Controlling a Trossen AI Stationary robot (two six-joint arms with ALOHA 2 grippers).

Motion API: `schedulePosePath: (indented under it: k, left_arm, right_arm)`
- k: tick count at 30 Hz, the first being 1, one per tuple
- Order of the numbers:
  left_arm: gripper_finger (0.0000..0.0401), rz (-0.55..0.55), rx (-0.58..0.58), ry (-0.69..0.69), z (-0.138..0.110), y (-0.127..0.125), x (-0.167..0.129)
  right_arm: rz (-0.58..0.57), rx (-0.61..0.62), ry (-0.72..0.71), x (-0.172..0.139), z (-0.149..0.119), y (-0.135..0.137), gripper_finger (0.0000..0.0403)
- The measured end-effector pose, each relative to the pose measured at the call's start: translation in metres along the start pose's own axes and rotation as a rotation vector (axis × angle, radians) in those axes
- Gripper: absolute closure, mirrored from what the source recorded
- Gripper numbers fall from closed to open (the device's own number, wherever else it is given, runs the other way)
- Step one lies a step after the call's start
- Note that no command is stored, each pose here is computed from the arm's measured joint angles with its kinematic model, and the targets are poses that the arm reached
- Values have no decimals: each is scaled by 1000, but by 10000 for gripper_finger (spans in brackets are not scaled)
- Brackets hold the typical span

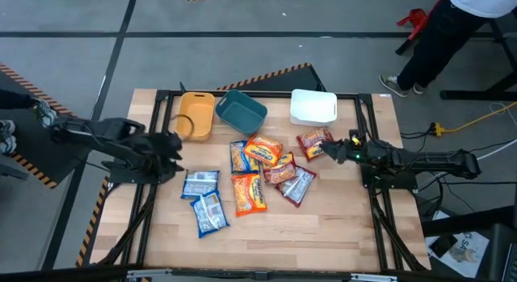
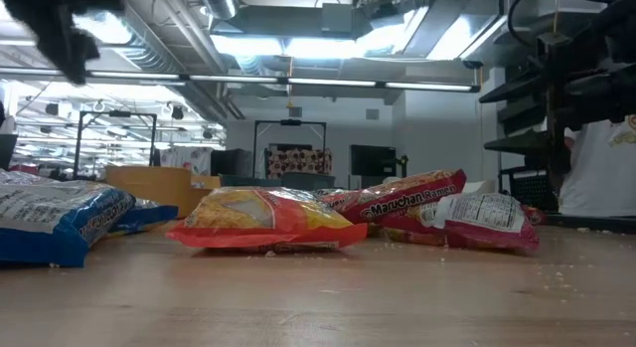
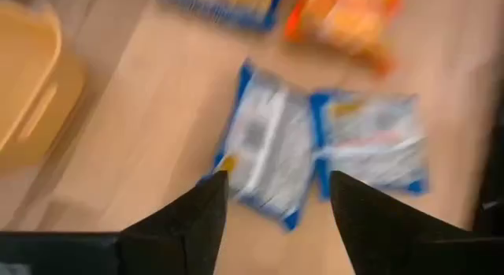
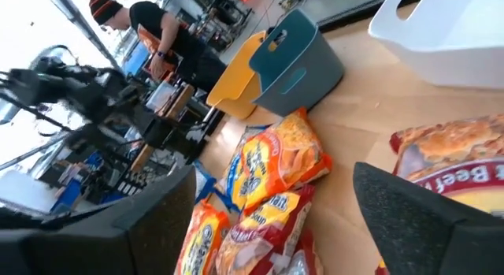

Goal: Sort Maruchan noodles
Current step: Put the middle left blue bags into the yellow bin

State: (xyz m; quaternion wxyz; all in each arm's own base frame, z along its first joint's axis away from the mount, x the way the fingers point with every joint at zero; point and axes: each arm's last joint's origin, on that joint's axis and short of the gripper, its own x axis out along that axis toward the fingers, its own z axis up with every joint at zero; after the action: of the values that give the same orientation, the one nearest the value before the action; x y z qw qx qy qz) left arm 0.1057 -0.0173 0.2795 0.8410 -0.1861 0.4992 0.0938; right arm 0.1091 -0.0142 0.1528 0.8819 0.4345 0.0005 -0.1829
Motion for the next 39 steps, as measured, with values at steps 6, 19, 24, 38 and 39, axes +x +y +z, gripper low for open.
schedulePosePath:
  k: [6,19,24,38,39]
  left_arm:
    - [139,74,107,137,-6,1,37]
    - [135,9,197,72,4,-7,78]
    - [136,140,-158,90,12,-2,99]
    - [136,243,-380,242,6,-6,124]
    - [136,247,-399,241,4,-5,125]
  right_arm:
    - [18,-1,32,0,-1,0,76]
    - [23,-40,39,0,-1,0,77]
    - [23,-45,40,0,-1,0,77]
    - [23,-51,40,0,-1,0,77]
    - [23,-51,40,0,-1,0,77]
